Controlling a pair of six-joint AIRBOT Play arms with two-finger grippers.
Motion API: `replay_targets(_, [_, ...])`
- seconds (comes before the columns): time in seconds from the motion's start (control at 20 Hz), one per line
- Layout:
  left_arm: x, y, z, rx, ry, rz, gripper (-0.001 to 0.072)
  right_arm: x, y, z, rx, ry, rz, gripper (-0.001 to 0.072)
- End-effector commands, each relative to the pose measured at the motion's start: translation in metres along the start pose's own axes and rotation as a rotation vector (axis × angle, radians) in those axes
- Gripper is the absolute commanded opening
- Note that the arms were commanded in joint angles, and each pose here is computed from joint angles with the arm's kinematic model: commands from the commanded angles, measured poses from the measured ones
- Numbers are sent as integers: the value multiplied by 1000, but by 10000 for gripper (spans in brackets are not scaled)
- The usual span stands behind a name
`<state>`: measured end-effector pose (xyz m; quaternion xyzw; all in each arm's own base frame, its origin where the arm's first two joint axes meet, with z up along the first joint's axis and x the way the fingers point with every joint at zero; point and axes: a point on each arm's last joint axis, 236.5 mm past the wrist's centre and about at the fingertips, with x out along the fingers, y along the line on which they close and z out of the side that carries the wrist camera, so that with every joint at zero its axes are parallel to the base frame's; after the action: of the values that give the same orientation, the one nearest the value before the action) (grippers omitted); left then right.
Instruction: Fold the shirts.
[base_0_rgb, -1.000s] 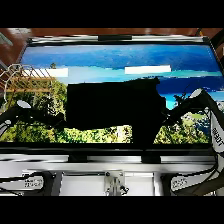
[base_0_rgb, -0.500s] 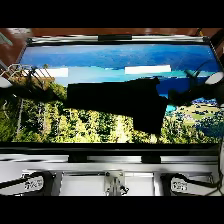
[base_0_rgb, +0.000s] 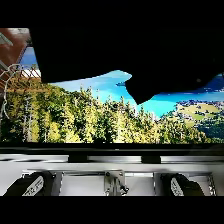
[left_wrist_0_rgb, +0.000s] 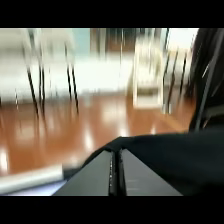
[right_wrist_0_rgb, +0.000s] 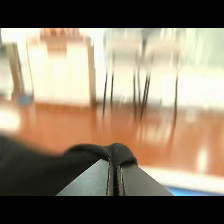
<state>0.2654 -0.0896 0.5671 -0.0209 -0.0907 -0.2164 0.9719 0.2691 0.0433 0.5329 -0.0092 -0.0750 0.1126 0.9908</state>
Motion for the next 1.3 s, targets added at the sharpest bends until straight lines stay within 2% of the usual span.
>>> replay_targets(0.0, [-57, -41, 29, 40, -74, -6, 34, -65, 28, 34, -62, -74, -22, 70])
replay_targets(0.25, [-73, -19, -12, 127, 109, 121, 34, -86, 24, -10, -67, 120, -71, 70])
replay_targets(0.4, [-69, 7, -65, 113, 318, 170, 34, -80, 20, -61, 4, 333, -60, 70])
replay_targets(0.6, [-47, 35, -170, -18, 629, 143, 34, -51, 5, -164, 146, 747, -7, 70])
replay_targets(0.8, [-26, 77, -316, -205, 961, 154, 34, 22, -7, -279, 378, 990, 99, 69])
replay_targets(0.9, [-9, 97, -384, -296, 1068, 163, 34, 67, -22, -336, 475, 1029, 86, 69])
replay_targets(1.05, [32, 119, -461, -440, 1132, 146, 34, 140, -16, -411, 481, 1023, 103, 69])
replay_targets(1.25, [91, 170, -526, -490, 1083, 207, 34, 233, -33, -462, 469, 792, -28, 69])
